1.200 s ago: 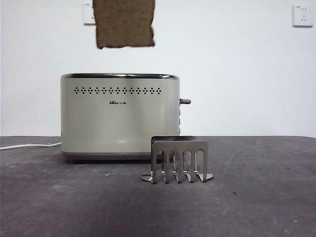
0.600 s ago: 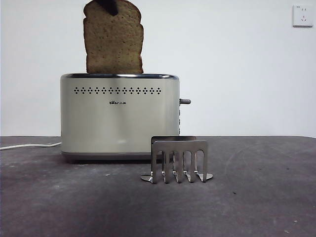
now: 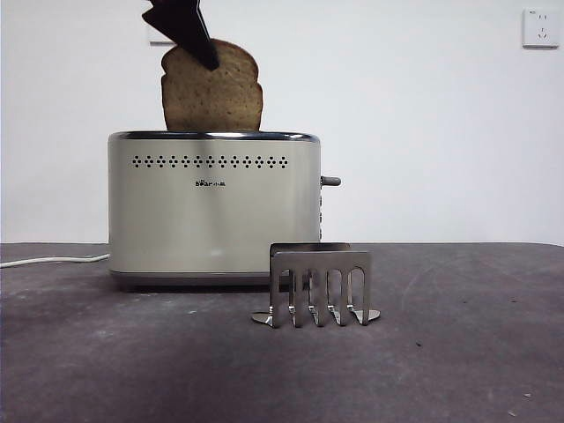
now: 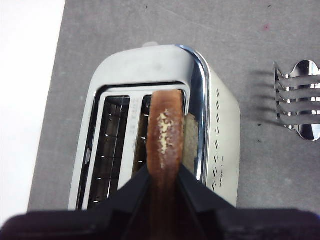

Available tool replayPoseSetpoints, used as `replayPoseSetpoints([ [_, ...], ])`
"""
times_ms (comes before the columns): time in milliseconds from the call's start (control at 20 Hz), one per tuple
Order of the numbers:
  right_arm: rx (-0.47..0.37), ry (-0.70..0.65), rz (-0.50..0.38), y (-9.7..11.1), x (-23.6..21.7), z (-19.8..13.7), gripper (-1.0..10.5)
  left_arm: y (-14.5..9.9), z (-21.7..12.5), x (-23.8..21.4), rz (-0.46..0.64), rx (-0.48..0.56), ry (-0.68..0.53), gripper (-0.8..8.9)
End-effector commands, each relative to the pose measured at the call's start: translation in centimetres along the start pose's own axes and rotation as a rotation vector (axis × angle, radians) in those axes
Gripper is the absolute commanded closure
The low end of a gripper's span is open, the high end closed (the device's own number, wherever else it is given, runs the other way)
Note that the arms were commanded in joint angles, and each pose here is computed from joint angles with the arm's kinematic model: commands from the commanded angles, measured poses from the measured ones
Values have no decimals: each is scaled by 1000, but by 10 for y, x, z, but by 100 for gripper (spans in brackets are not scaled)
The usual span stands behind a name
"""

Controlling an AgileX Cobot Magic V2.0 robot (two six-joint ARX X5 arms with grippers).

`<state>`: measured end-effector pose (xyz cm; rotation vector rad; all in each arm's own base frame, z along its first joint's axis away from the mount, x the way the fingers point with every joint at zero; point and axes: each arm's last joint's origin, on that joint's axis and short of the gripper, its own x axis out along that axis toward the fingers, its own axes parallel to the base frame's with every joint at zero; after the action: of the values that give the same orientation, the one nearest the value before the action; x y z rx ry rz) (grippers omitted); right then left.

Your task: Pick up a slice of bread from the rack,put the bread on the toaster,press the button

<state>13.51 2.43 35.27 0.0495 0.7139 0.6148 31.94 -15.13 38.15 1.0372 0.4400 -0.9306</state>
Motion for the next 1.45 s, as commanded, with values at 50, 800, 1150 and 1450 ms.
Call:
replayPoseSetpoints([
  [50, -13, 5, 3, -1, 2, 1, 958, 3, -12, 21, -45, -27, 22, 812],
  [800, 27, -167, 157, -44, 74, 55, 958, 15, -6, 10, 70, -253, -43, 463],
  [1150, 135, -269, 282, -73, 159, 84, 959, 7, 6, -65, 145, -508, -141, 463],
  [1450, 159, -212, 315, -88, 223, 109, 959, -16, 8, -128, 166, -630, -193, 464],
])
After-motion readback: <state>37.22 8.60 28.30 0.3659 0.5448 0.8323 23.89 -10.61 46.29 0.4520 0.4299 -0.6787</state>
